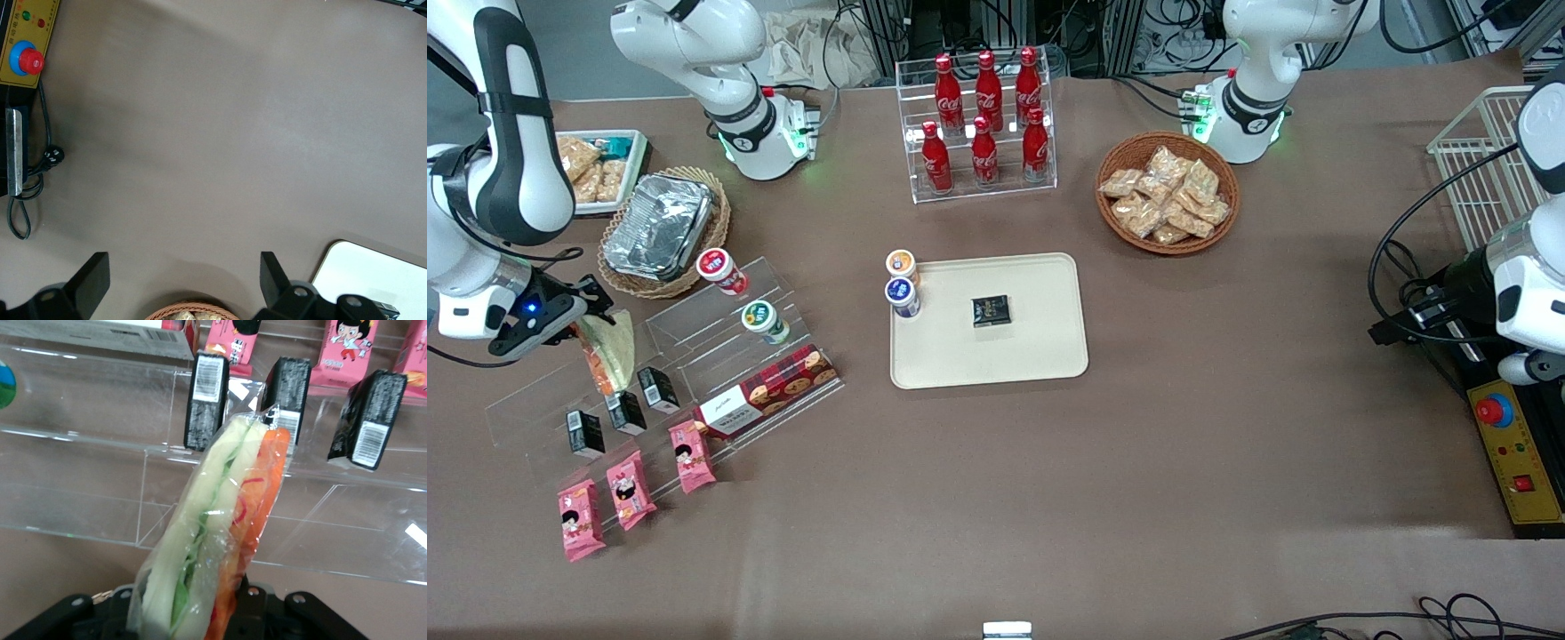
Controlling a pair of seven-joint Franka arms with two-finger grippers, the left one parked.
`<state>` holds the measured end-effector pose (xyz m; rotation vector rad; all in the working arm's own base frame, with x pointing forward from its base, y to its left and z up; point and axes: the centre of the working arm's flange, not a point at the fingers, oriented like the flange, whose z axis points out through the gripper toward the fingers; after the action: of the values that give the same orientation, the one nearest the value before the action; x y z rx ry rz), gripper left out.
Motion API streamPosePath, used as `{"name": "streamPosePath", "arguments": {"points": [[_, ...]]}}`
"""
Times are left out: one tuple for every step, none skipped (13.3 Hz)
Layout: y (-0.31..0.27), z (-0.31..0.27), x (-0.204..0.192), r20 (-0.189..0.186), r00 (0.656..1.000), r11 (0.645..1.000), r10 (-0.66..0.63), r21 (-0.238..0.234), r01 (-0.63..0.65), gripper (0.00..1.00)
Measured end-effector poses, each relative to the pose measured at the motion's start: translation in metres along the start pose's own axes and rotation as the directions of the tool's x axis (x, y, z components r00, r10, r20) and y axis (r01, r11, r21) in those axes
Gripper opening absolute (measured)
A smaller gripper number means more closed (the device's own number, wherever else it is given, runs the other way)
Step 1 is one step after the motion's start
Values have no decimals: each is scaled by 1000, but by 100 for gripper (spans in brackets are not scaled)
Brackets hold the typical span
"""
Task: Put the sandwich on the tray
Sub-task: 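Close the right gripper on the wrapped cucumber-carrot sandwich, then lift the sandwich out of the stand and carry it toward the cream tray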
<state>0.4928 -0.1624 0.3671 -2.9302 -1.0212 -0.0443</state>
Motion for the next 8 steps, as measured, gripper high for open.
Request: {"name": "streamPosePath", "arguments": {"points": [[2, -3, 2, -7, 1000, 1000, 0, -10, 0, 42], [4, -9, 4, -15, 1000, 1000, -1, -22, 1, 42], [8, -18, 8, -27, 1000, 999, -4, -38, 3, 41], [12, -30, 12, -40, 999, 998, -8, -56, 6, 37], [14, -45, 18, -51, 999, 998, -10, -65, 6, 32], [15, -62, 24, -54, 999, 998, 3, -57, -6, 25], [12, -81, 32, -49, 998, 999, 28, -39, -30, 22], [6, -99, 43, -42, 998, 998, 54, -20, -55, 22]]}}
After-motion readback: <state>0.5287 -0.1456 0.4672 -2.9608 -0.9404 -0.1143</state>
